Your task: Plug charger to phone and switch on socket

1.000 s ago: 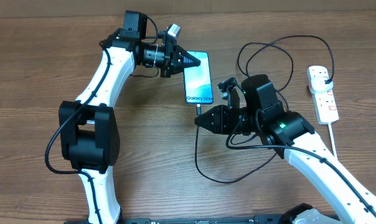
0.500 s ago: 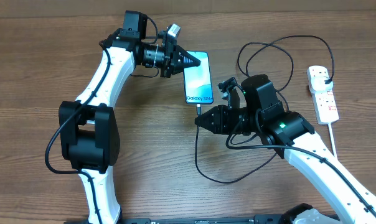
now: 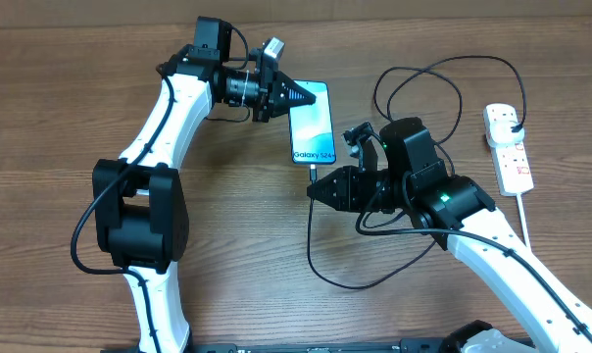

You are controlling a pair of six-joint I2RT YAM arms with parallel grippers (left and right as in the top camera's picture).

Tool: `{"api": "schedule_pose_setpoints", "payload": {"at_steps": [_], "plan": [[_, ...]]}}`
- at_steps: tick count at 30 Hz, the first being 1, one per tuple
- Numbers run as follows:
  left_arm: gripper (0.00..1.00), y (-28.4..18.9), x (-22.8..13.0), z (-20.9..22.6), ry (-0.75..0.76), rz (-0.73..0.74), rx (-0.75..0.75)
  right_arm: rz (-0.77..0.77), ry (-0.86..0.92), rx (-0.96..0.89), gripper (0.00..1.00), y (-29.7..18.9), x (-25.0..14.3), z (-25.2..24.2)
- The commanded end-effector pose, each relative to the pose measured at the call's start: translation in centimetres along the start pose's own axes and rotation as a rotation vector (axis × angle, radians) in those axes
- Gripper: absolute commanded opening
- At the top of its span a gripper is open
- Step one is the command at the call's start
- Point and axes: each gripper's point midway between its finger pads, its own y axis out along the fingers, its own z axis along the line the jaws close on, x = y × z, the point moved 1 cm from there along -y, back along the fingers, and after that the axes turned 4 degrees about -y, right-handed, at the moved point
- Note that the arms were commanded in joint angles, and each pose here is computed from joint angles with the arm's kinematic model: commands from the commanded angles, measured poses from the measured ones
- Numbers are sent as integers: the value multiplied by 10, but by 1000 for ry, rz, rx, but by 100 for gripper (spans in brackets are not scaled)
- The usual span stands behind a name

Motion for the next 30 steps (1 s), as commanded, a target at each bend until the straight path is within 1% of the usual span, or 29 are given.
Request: {"api": "schedule_pose_setpoints", "payload": {"at_steps": [1,11,30], "plan": [[4,1,-5,-13,22,34,-49,5,-11,-1,4,2,-2,-1],[4,1,-8,-18,26,53,-78,6,-9,-2,4,2,-2,-2],[5,1,-7,-17,41,47,-69,0,-12,-6,4,2,-1,-2]]}}
